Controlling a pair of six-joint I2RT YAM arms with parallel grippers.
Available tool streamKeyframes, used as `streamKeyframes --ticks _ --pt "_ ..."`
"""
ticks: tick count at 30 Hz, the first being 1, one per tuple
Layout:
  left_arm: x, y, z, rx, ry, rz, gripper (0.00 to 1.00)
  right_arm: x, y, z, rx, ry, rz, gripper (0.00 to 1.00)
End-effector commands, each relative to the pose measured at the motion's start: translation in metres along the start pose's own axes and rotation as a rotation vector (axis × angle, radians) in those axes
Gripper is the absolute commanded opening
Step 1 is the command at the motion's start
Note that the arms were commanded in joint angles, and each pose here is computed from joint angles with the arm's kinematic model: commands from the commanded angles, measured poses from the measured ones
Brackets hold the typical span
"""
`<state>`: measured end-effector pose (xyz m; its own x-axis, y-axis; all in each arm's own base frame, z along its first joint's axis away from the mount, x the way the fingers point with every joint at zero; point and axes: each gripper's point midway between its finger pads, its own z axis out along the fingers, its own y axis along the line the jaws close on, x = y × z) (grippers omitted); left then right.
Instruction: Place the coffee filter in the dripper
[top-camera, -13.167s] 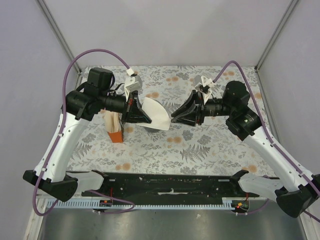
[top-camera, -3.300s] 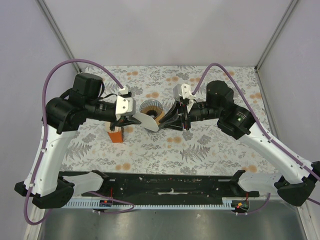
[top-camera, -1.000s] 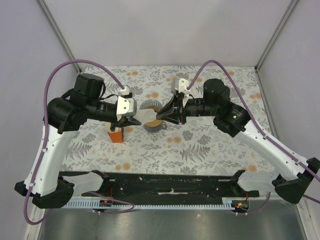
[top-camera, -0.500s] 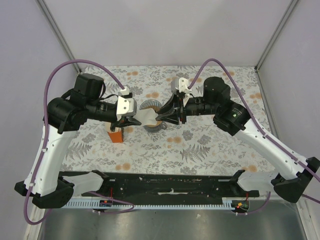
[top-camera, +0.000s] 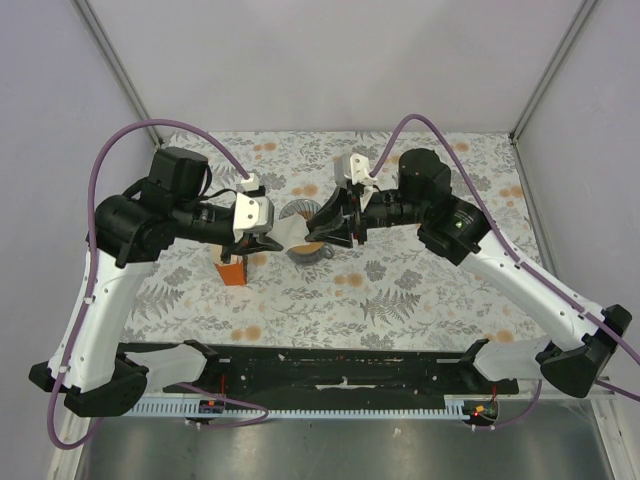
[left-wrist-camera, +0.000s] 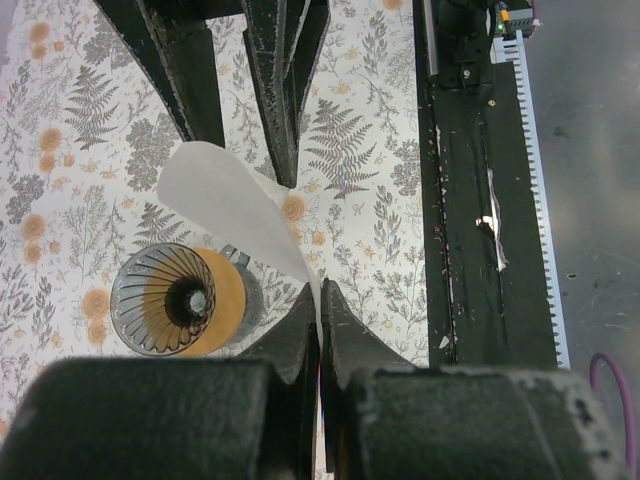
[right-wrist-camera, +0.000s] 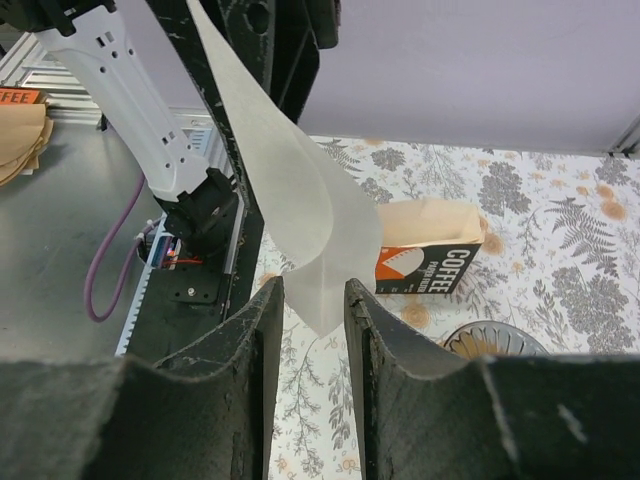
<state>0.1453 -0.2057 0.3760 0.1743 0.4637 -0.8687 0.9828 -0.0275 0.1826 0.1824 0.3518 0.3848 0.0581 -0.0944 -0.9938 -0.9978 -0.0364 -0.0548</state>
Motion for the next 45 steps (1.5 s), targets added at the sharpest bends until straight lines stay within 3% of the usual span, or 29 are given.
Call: streamKeyframes --ticks 1,7,16,27,35,45 --pt "0.000 -0.008 -0.002 0.019 -0.002 0.013 0.02 -0.022 0.009 -0.006 -0.028 -0.075 -0.091 0.38" --pt "-0.001 -0.006 -0.002 0.019 -0.002 0.022 0.02 -0.025 0.001 -0.002 -0.011 -0.076 -0.094 0.41" --pt "-0.001 -0.003 -0.002 0.007 0.002 0.017 0.02 -0.019 0.030 0.000 -0.152 -0.091 -0.108 0.40" --pt "-0.002 -0.001 -0.002 -0.004 0.000 0.018 0.02 -0.009 0.028 0.005 -0.149 -0.082 -0.051 0.43" --pt "-0.005 0.006 -0.002 -0.040 -0.007 0.002 0.02 -0.013 0.019 0.024 -0.138 -0.105 -0.001 0.26" --pt "-0.006 0.013 -0.002 -0.083 -0.011 -0.028 0.02 -0.004 0.016 0.022 -0.079 -0.076 -0.054 0.06"
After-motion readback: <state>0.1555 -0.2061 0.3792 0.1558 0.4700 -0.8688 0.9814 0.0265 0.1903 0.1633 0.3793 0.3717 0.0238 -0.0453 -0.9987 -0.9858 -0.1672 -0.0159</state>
